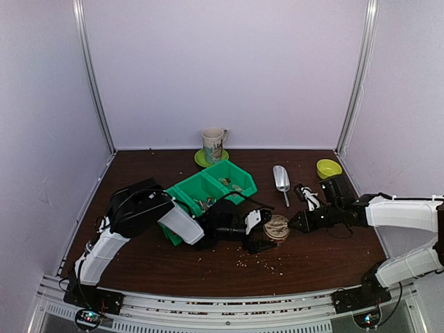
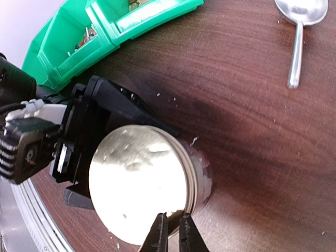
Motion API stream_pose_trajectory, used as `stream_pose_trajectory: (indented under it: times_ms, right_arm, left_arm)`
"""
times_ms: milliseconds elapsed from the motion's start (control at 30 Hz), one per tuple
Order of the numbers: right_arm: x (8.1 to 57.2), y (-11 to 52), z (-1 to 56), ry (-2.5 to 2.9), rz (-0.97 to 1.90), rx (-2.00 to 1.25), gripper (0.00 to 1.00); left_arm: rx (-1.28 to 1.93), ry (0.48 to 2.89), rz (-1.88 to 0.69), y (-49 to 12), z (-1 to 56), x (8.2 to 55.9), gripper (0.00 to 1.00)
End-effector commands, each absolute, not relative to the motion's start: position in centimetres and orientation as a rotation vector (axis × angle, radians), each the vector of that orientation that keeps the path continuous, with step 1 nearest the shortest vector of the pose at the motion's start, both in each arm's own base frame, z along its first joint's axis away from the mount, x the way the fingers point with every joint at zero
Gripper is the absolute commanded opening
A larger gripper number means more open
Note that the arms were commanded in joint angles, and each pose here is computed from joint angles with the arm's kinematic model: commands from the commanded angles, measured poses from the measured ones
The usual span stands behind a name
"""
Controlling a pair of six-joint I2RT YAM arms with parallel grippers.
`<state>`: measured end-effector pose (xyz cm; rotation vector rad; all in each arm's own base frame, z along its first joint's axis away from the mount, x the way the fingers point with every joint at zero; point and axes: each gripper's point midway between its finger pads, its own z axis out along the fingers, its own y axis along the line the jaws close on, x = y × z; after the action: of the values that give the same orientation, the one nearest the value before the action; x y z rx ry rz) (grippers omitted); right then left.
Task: Pack the candies
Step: Screw the box lid onto the packing box.
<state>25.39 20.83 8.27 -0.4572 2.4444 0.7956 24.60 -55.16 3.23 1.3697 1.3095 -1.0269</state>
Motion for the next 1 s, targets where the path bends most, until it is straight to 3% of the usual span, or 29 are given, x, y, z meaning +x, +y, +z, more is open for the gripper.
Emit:
stream_pose_trajectory:
  times_ms: [0, 300, 567, 833, 967]
  right_arm:
    - [21.5, 21.6, 7.3, 2.522, 0.889, -0.493, 0.09]
    - [21.1, 21.4, 9.8, 2.467, 0.874, -0.502, 0.10]
    - [25.3, 20.6, 13.1, 2.362, 0.674, -0.473, 0.39]
    - [30.0, 23.1, 12.4, 2.379, 0.737, -0.505, 0.41]
    - [31.3, 24.5, 10.8, 2.410, 0.834, -0.531, 0.37]
  left_arm:
    - [1.400, 1.505, -0.936, -53.5, -2.7, 25.8, 0.81]
    - [1.403, 1.502, -0.938, -53.4, -2.6, 25.7, 0.80]
    - [1.412, 1.492, -0.948, -53.5, -2.5, 25.5, 0.80]
    - [1.414, 1.484, -0.950, -53.4, -2.4, 25.3, 0.80]
    - [1.411, 1.484, -0.949, -53.3, -2.4, 25.3, 0.80]
